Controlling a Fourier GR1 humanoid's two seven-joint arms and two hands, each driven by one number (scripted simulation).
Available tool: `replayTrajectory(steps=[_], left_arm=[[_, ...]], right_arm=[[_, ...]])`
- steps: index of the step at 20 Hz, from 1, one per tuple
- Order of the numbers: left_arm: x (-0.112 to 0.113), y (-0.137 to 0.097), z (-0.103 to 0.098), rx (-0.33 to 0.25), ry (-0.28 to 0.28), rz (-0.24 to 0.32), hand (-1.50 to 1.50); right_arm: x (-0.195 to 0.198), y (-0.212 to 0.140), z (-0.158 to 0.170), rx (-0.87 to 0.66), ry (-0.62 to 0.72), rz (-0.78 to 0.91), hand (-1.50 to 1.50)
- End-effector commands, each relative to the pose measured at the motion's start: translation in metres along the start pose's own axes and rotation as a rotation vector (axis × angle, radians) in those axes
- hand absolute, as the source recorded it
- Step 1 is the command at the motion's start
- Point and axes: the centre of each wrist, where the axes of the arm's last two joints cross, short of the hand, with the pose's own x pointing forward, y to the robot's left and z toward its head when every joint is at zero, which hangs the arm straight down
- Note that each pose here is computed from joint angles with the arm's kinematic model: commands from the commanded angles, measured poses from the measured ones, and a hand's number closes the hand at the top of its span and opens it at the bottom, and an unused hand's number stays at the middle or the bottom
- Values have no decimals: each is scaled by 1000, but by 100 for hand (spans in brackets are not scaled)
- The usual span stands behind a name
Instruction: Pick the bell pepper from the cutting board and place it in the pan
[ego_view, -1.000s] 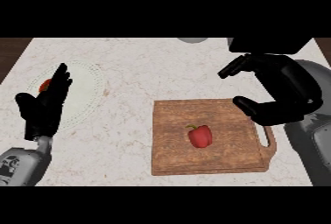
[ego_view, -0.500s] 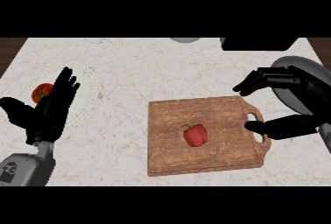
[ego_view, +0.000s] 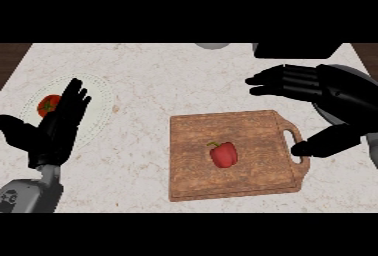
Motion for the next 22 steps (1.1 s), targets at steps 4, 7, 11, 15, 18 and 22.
replayTrajectory(steps=[4, 7, 11, 15, 18, 22], left_arm=[[8, -9, 3, -17, 7, 12, 0], [-9, 5, -5, 10, -5, -5, 0], [2, 1, 0, -20, 19, -5, 0], [-1, 13, -6, 27, 8, -3, 0], [2, 17, 10, 2, 14, -6, 0], [-21, -5, 10, 6, 9, 5, 0]], right_arm=[[41, 11, -55, 191, 66, 267, -150], [66, 41, -70, 259, 80, 315, -150], [65, 55, -84, 488, 179, 416, -150], [62, 56, -79, 662, 245, 456, -150], [57, 62, -75, 681, 251, 456, -150], [83, 80, -84, 696, 214, 554, -150]])
